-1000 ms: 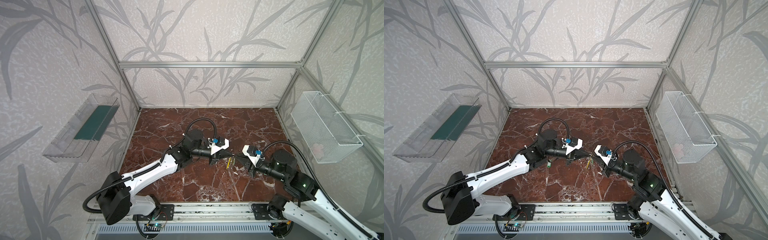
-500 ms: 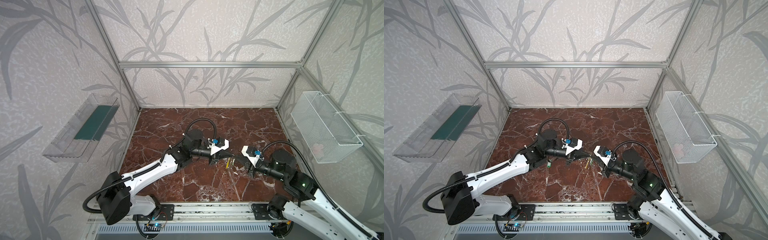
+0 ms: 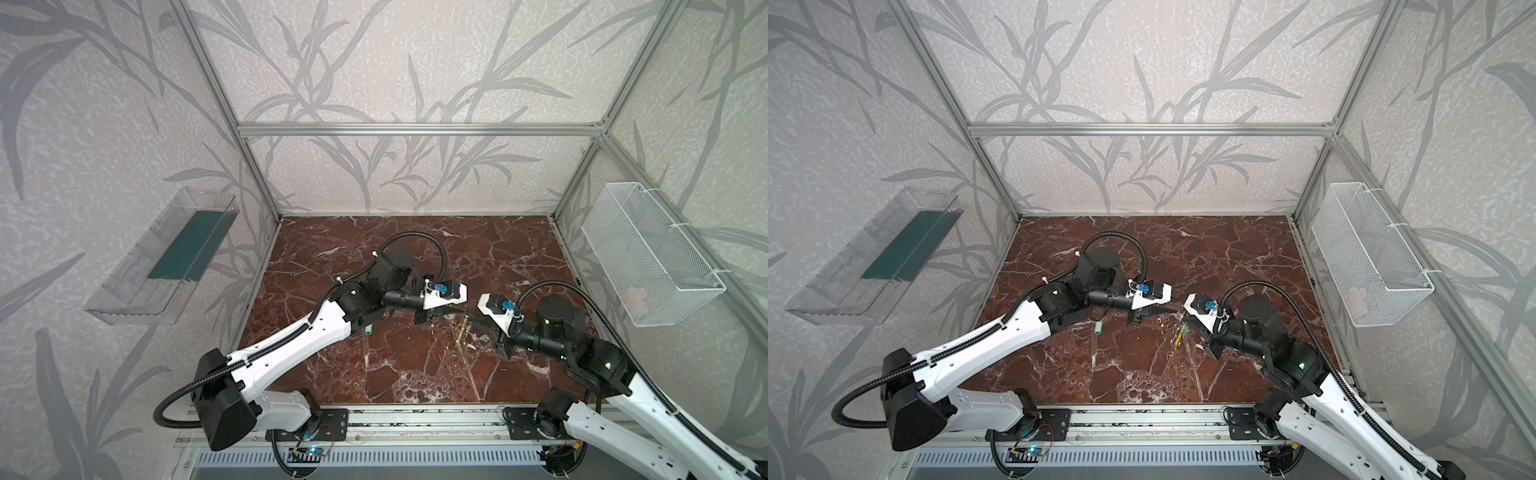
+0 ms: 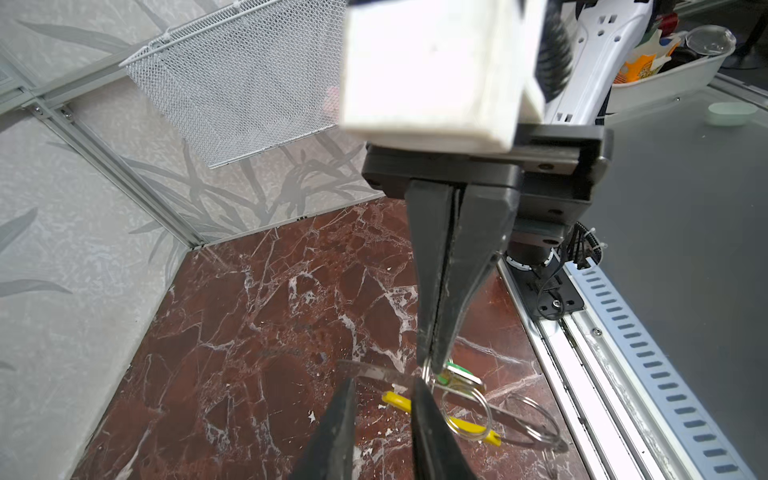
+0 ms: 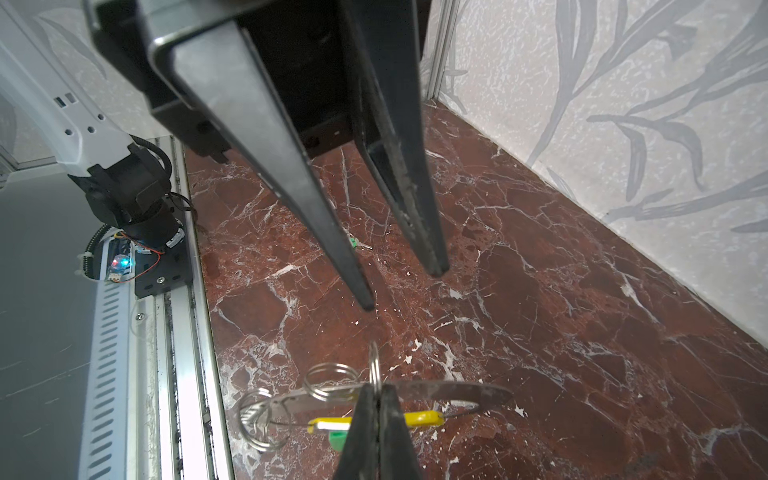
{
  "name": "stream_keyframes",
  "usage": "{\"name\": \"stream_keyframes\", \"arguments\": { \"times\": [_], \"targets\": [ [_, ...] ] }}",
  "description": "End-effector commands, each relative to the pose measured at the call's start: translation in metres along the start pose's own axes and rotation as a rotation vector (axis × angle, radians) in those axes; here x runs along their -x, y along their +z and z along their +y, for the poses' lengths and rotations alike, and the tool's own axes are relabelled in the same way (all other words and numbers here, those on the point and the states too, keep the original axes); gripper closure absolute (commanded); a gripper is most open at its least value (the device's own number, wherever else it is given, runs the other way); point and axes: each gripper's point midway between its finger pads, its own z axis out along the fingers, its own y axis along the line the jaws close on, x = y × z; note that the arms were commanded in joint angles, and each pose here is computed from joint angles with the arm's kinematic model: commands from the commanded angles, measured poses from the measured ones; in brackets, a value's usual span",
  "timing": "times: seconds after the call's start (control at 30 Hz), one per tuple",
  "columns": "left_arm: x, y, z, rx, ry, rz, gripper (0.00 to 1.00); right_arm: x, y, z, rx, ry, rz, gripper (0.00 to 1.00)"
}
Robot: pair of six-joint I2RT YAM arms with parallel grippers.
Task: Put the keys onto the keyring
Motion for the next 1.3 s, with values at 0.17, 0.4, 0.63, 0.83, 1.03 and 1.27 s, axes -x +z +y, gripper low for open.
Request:
{"name": "stream_keyframes", "arguments": {
  "times": [0.17,0.4,0.63,0.83,1.03,1.27],
  "targets": [
    [-0.009,0.004,-0.013,-0.034,0.068,0.077,0.74,0.012,-0.003,0.004,0.031,0.004,-0.011,1.0],
    [-0.013,0.008,-0.016,-0.052,0.058,0.086,0.74,0.015,-0.003,0.004,0.035,0.006,-0.024,1.0],
    [-0.014,0.012,-0.016,-0.05,0.051,0.089,0.75,0.017,-0.001,0.007,0.056,0.011,-0.03,1.0],
    [-0.016,0.014,-0.015,-0.051,0.048,0.091,0.79,0.019,-0.001,0.008,0.06,0.014,-0.044,1.0],
    [-0.012,0.017,-0.016,-0.058,0.04,0.07,0.95,0.018,0.0,0.008,0.064,0.011,-0.047,1.0],
    [-0.009,0.017,-0.014,-0.056,-0.031,0.016,1.0,0.014,-0.01,-0.007,-0.051,-0.008,-0.059,0.8]
  ]
}}
